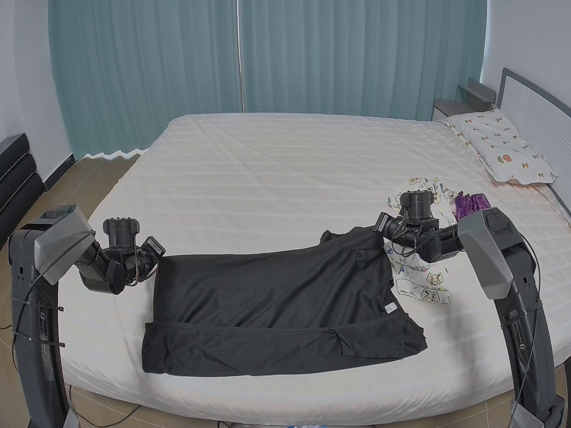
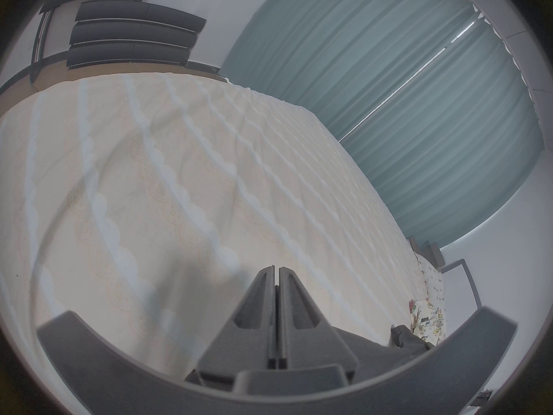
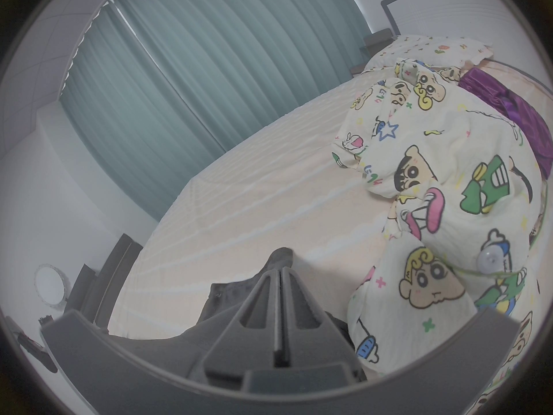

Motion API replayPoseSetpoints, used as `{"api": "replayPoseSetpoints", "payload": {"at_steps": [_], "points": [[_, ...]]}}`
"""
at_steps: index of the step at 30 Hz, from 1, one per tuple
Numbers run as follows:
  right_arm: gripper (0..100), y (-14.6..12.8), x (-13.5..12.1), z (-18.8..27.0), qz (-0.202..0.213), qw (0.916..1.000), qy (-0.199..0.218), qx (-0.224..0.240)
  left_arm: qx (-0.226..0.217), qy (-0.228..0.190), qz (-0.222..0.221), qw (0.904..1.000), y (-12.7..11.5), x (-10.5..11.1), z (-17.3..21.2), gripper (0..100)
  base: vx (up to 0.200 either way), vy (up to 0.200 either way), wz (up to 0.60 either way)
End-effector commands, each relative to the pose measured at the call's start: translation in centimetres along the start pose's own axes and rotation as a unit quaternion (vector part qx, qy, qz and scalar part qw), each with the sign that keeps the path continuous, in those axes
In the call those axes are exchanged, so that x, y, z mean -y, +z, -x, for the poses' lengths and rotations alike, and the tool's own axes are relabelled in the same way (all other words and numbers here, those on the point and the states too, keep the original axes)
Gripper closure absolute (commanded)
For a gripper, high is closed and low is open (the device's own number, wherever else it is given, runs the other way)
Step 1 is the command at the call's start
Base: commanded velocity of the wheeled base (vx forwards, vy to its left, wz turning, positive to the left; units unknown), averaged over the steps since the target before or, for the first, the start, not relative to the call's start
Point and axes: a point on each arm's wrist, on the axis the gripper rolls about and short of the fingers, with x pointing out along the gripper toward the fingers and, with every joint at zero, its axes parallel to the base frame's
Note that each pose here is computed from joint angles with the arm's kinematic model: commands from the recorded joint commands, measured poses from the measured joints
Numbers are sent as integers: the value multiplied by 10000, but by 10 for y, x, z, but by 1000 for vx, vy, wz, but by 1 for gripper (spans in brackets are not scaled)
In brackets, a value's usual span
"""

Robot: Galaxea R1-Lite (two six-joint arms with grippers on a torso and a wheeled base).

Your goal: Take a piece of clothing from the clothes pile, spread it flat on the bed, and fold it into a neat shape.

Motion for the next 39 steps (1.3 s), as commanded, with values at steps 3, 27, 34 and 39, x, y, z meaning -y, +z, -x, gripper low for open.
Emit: {"api": "replayPoseSetpoints", "payload": {"at_steps": [3, 27, 34, 39], "points": [[100, 16, -10, 22, -154, 9991, 219, 316, 162, -69, 122, 9998, 12, 3, 6, 100, 0, 0, 0], [100, 13, -15, 48, -151, 9979, 509, 375, 357, -167, 171, 9991, 32, 8, 25, 100, 0, 0, 0], [100, 2, -15, 42, -99, 9979, 563, 301, 440, -157, 198, 9987, 40, 6, 29, 100, 0, 0, 0], [100, 10, -23, 44, -96, 9950, 793, 594, 440, -147, 202, 9987, 40, 5, 29, 100, 0, 0, 0]]}}
